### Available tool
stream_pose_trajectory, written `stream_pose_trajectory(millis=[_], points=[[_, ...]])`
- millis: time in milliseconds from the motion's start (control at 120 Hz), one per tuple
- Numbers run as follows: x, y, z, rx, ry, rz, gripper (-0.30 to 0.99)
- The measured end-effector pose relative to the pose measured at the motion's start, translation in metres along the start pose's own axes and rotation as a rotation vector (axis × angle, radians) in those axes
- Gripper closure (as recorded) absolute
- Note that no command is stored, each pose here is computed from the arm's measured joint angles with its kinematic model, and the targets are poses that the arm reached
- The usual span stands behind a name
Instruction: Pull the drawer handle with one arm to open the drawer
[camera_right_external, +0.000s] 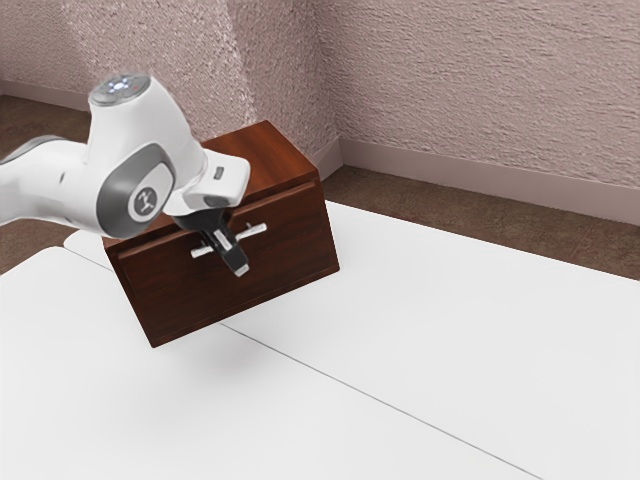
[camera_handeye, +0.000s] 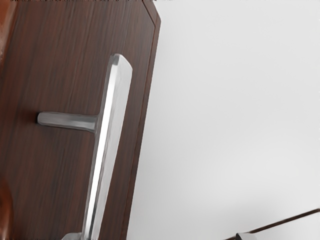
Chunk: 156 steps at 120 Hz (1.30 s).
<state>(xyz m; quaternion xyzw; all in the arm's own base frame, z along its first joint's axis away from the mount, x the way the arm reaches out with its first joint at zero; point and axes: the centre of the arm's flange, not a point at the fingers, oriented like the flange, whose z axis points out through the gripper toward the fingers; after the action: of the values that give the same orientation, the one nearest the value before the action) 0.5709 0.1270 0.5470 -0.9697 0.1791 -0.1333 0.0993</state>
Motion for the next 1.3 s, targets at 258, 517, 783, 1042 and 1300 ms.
stream_pose_trajectory(millis=[258, 517, 783, 1042, 1300], points=[[0.001, 0.016, -0.006, 0.007, 0.019, 0.010, 0.33], [0.000, 0.040, -0.008, 0.004, 0.029, 0.029, 0.33], [-0.007, 0.046, -0.015, 0.013, 0.036, 0.016, 0.35], [-0.012, 0.061, -0.021, 0.016, 0.040, 0.014, 0.37], [-0.012, 0.069, -0.031, 0.024, 0.053, 0.007, 0.37]])
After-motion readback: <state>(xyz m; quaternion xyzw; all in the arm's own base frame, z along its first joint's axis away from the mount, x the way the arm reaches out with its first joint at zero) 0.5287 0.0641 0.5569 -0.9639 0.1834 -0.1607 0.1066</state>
